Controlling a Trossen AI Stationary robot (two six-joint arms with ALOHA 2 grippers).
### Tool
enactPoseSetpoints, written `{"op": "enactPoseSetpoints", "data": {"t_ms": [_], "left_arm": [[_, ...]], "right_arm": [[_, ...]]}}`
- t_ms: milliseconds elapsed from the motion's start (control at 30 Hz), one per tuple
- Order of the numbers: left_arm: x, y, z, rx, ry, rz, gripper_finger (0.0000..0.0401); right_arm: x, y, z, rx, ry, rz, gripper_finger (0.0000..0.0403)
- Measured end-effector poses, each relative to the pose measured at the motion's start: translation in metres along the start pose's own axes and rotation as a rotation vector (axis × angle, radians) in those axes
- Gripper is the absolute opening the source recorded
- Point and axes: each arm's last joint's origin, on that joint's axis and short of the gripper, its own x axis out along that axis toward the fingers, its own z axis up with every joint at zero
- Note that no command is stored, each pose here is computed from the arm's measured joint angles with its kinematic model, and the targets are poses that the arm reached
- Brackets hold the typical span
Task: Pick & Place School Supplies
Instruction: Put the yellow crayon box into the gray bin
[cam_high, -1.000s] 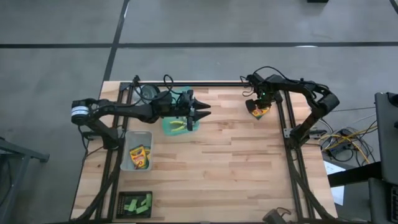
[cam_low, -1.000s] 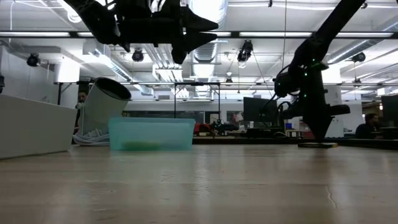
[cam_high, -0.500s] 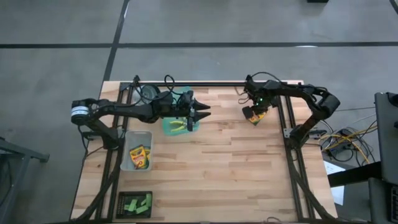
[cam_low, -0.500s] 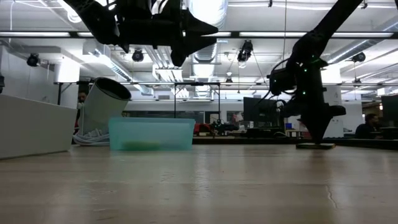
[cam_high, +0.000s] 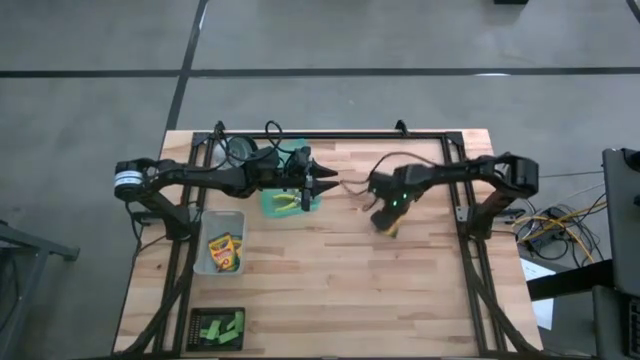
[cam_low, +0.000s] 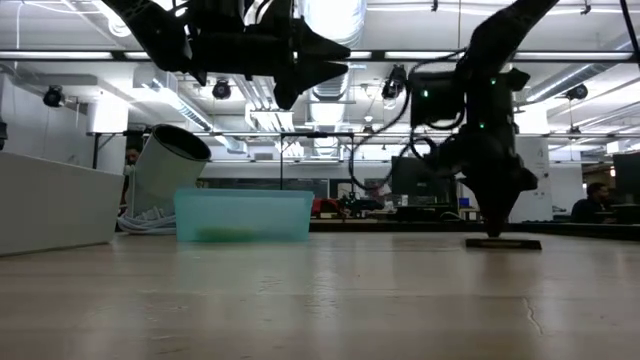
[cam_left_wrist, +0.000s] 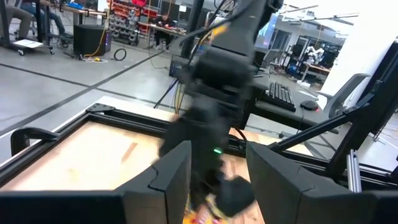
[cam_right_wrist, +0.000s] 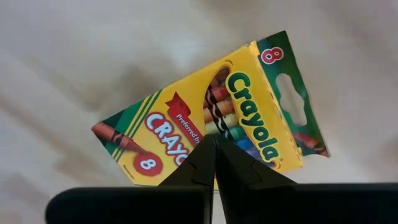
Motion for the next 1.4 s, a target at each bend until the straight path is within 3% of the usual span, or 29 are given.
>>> {"op": "enactPoseSetpoints", "data": {"t_ms": [333,500,700,1000,1233,1400], "left_arm": [[0.0,0.0,0.0,-0.025,-0.002,0.006,0.0161],[0.0,0.0,-0.001,-0.026,0.001,0.007,0.0161],[-0.001,0.001,-0.002,-0.029,0.002,0.015,0.0161],[-0.001,0.001,-0.003,-0.063,0.002,0.024,0.0161],[-0.001,0.001,-0.003,-0.063,-0.001,0.035,0.0161],[-0.001,0.002,-0.002,-0.062,-0.006,0.051,0.0161]], "right_arm": [[0.009,0.08,-0.027,-0.155,-0.181,0.272,0.0008],[0.014,0.099,-0.038,-0.205,-0.199,0.323,0.0008],[0.019,0.1,-0.042,-0.201,-0.277,0.221,0.0008],[0.017,0.098,-0.04,-0.178,-0.328,0.167,0.0008],[0.018,0.088,-0.045,-0.113,-0.274,0.066,0.0008],[0.019,0.089,-0.045,-0.173,-0.232,0.109,0.0008]]}}
